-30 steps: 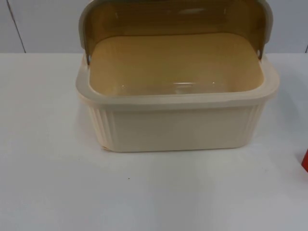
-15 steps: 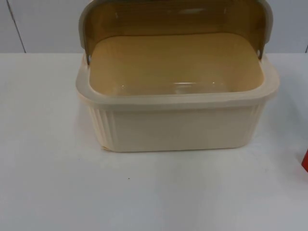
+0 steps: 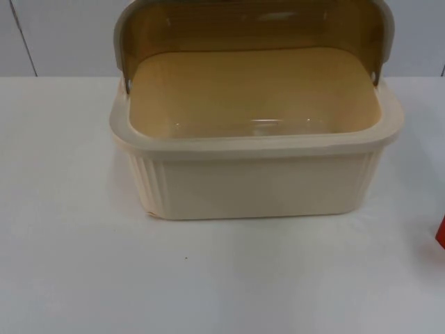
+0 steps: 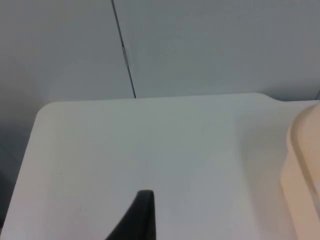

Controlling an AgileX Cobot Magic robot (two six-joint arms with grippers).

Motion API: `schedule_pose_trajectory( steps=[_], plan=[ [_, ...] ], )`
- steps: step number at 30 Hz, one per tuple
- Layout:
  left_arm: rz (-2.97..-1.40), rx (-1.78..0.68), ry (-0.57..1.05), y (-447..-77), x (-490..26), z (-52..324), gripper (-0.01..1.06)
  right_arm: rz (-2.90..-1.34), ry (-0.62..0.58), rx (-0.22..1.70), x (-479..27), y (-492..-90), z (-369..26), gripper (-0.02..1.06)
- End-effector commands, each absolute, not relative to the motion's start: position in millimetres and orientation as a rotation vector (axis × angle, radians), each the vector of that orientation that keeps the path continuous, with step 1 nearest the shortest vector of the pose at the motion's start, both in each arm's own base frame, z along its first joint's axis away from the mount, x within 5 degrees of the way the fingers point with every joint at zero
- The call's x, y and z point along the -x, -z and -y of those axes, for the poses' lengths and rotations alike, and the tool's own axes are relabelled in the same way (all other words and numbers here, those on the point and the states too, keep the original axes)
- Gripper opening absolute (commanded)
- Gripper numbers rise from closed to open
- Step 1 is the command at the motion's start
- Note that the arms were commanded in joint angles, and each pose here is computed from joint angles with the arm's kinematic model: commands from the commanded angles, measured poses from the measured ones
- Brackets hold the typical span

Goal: Open the box lid with the left hand, place the block into the box with the right hand, then close the box lid with the left hand.

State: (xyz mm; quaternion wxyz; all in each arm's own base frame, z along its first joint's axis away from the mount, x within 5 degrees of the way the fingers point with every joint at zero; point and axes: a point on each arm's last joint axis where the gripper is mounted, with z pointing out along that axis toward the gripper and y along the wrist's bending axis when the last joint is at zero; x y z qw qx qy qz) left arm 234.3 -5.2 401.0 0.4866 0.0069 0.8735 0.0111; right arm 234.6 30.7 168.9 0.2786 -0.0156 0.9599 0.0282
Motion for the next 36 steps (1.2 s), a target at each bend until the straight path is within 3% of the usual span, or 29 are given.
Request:
schedule_pose_trajectory(
  steps=[1, 15, 32, 34, 35, 36],
  plan=[
    [-2.114, -0.019, -0.026, -401, -235, 6, 1.05, -2.596, -0.065, 0.046, -240, -156, -29, 1.05],
    [-2.114, -0.023, -0.035, -401, -235, 6, 1.05, -2.613, -0.028, 0.202, -262, -120, -32, 1.05],
    [-2.133, -0.026, -0.047, -400, -234, 5, 1.05, -2.637, -0.028, 0.225, -275, -97, -34, 1.01],
    [-2.137, -0.026, -0.048, -399, -234, 5, 1.05, -2.635, -0.030, 0.225, -275, -95, -35, 0.92],
    [-2.137, -0.026, -0.048, -399, -234, 5, 1.05, -2.634, -0.030, 0.225, -276, -95, -35, 0.83],
    [-2.137, -0.026, -0.048, -399, -234, 5, 1.05, -2.630, -0.031, 0.221, -276, -95, -35, 0.66]
  ],
)
